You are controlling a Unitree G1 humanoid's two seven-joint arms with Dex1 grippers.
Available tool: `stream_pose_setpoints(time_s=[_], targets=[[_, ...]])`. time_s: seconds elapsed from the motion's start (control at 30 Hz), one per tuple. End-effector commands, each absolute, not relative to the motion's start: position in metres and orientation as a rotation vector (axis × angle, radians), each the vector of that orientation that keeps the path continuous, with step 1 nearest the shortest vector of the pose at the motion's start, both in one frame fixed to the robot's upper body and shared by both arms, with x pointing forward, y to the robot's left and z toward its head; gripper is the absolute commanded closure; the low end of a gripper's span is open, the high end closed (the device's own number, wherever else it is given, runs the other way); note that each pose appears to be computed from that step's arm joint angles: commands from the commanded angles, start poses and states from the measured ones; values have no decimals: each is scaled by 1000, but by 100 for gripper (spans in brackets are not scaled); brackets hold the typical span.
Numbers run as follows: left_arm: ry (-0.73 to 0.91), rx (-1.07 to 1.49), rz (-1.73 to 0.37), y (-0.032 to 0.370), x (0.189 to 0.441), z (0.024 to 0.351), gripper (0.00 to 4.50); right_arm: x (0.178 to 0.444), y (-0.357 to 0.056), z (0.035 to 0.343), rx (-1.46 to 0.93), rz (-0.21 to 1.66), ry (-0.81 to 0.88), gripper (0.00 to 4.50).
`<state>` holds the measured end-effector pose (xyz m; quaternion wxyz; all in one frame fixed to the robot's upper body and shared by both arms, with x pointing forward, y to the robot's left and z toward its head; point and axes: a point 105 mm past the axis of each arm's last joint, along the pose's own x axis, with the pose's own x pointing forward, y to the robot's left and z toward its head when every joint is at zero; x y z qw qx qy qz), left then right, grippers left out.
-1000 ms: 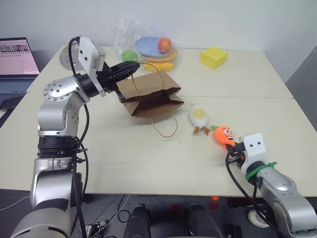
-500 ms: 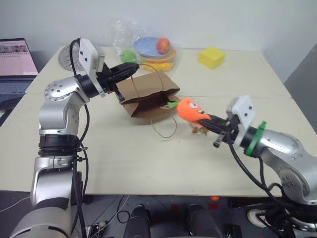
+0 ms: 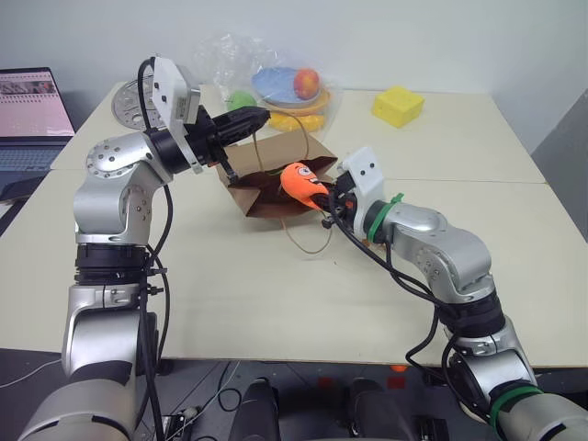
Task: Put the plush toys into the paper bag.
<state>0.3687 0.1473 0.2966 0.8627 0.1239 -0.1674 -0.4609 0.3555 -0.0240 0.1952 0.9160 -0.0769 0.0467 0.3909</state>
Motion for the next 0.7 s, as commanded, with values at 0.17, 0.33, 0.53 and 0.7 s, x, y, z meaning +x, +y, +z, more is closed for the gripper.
stream_pose_setpoints(time_s=[0.17, 0.33, 0.53, 0.7], targets=[[-433, 241, -982, 136, 358, 319, 450, 370, 8, 203, -280, 841, 73, 449], [-438, 205, -988, 134, 355, 321, 450, 382, 19, 199, -307, 846, 78, 449], [-430, 200, -1010, 131, 352, 320, 450, 393, 36, 207, -290, 845, 51, 449], [-433, 187, -1014, 131, 352, 322, 450, 399, 43, 205, -286, 844, 49, 449]])
